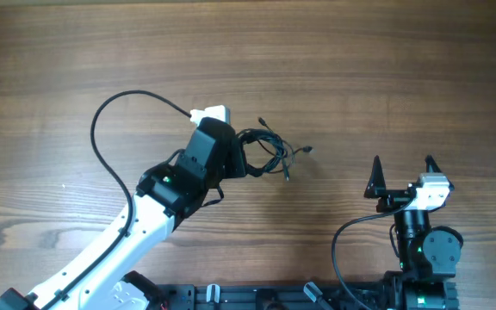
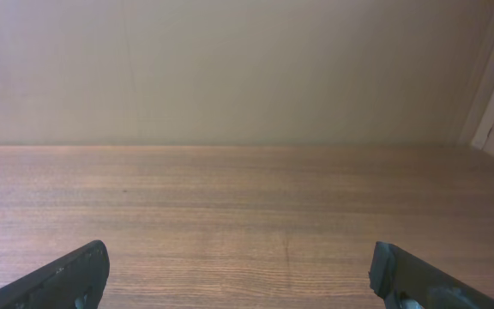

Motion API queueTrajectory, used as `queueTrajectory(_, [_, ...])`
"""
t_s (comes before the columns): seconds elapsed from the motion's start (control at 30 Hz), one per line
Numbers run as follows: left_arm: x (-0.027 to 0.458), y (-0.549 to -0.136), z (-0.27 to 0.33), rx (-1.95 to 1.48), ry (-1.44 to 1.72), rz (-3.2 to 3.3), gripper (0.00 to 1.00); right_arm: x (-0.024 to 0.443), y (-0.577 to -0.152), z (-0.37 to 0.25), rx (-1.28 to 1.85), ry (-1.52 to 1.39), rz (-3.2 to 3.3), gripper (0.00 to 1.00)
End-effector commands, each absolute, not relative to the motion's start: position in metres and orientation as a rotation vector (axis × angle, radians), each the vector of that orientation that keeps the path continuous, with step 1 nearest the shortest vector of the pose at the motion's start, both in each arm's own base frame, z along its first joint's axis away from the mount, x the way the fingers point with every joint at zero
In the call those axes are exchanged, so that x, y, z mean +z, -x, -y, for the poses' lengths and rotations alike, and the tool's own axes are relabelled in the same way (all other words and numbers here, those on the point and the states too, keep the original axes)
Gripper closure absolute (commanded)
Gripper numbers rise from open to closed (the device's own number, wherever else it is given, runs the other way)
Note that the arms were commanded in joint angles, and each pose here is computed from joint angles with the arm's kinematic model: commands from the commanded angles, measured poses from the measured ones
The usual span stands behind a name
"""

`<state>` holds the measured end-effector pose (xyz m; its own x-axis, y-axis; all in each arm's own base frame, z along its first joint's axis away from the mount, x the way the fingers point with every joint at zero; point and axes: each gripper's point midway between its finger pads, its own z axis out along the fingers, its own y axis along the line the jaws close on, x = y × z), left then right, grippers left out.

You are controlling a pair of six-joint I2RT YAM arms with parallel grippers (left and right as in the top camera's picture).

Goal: Untangle cables

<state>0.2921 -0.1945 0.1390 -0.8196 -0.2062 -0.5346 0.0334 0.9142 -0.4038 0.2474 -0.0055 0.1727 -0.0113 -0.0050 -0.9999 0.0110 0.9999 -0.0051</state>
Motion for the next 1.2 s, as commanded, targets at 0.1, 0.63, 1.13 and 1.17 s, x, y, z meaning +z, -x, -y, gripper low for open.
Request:
queueTrajectory(0.1, [0.149, -0.294, 0.193, -0.577, 0.239, -2.456, 0.96, 0.174, -0.247, 0.002, -0.004, 0.014, -1.575, 0.00])
queueTrajectory(0.63, [0.150, -0.296, 0.194, -0.570, 0.204, -2.449, 0.96, 0.176, -0.247, -0.012, 0.375, -0.240, -1.560, 0.00])
queueTrajectory(1.13, [0.150, -0.296, 0.194, -0.573, 0.213, -2.449, 0.96, 0.173, -0.246, -0.024, 1.289, -1.102, -1.348, 0.00])
queueTrajectory(1.17, [0.150, -0.296, 0.194, -0.573, 0.213, -2.449, 0.96, 0.171, -0.245, -0.035, 1.138, -0.851, -1.489, 0.00])
